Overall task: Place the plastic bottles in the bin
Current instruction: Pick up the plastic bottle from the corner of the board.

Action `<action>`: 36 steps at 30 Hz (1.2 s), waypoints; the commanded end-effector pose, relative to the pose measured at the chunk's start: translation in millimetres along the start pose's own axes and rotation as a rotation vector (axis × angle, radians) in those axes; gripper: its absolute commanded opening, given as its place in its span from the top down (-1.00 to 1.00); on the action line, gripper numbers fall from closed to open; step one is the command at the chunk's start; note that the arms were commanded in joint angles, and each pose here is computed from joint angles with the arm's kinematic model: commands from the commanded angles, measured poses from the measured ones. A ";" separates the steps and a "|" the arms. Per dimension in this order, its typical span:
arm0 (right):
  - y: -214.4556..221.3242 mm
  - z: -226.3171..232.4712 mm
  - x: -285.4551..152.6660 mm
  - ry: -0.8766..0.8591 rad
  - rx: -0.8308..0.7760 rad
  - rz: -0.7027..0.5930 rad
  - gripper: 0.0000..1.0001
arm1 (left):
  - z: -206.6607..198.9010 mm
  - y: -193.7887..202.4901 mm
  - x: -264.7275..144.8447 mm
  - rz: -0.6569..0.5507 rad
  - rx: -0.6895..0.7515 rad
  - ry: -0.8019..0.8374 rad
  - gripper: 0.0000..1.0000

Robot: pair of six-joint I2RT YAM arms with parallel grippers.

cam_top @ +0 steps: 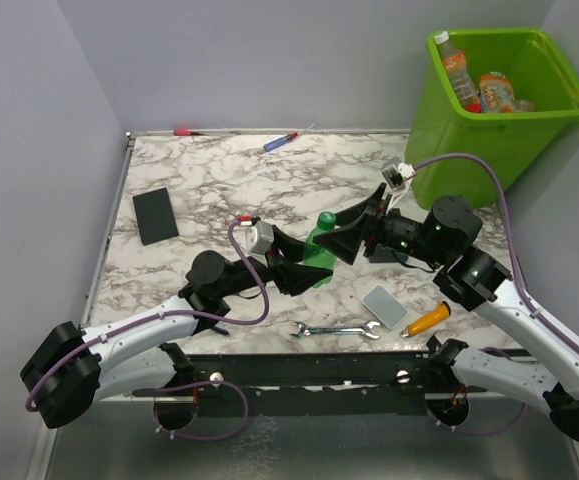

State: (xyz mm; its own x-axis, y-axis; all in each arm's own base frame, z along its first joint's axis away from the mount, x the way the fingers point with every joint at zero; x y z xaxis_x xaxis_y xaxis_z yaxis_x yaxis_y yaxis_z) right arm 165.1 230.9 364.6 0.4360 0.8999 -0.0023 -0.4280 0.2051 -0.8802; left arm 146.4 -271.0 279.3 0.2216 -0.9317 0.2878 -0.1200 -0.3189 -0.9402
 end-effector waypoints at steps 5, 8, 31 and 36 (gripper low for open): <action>-13.1 11.2 7.9 -0.084 0.016 -0.081 -0.51 | -0.9 -8.1 -2.9 -0.039 0.036 -0.005 0.25; -9.9 9.6 10.9 -0.085 0.024 -0.063 -0.24 | -0.9 -9.5 -3.6 -0.044 0.044 -0.009 0.25; -136.7 13.7 -55.2 0.459 -0.266 -0.312 0.99 | 38.1 -43.8 -47.0 -0.240 0.241 -0.501 -0.98; -200.6 10.6 -100.2 0.758 -0.356 -0.641 0.99 | 53.3 -61.9 -74.4 -0.296 0.287 -0.740 -0.98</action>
State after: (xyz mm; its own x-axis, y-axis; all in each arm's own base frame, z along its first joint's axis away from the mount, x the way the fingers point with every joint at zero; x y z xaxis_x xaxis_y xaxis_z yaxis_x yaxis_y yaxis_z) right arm 182.6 154.4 520.1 0.8062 0.5381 0.2459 0.0435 0.3606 -0.9317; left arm 171.4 -206.2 305.6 0.6193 -0.6457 0.4467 0.1926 -0.4266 -0.8837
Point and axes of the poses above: each gripper's point midway between its finger pads, its own x axis out along the fingers, its own z axis along the line the jaws close on, y = z × x, the point moved 6 cm from there along -x, back along the fingers, and after that the axes turned 3 degrees about x, right-handed, at the moved point
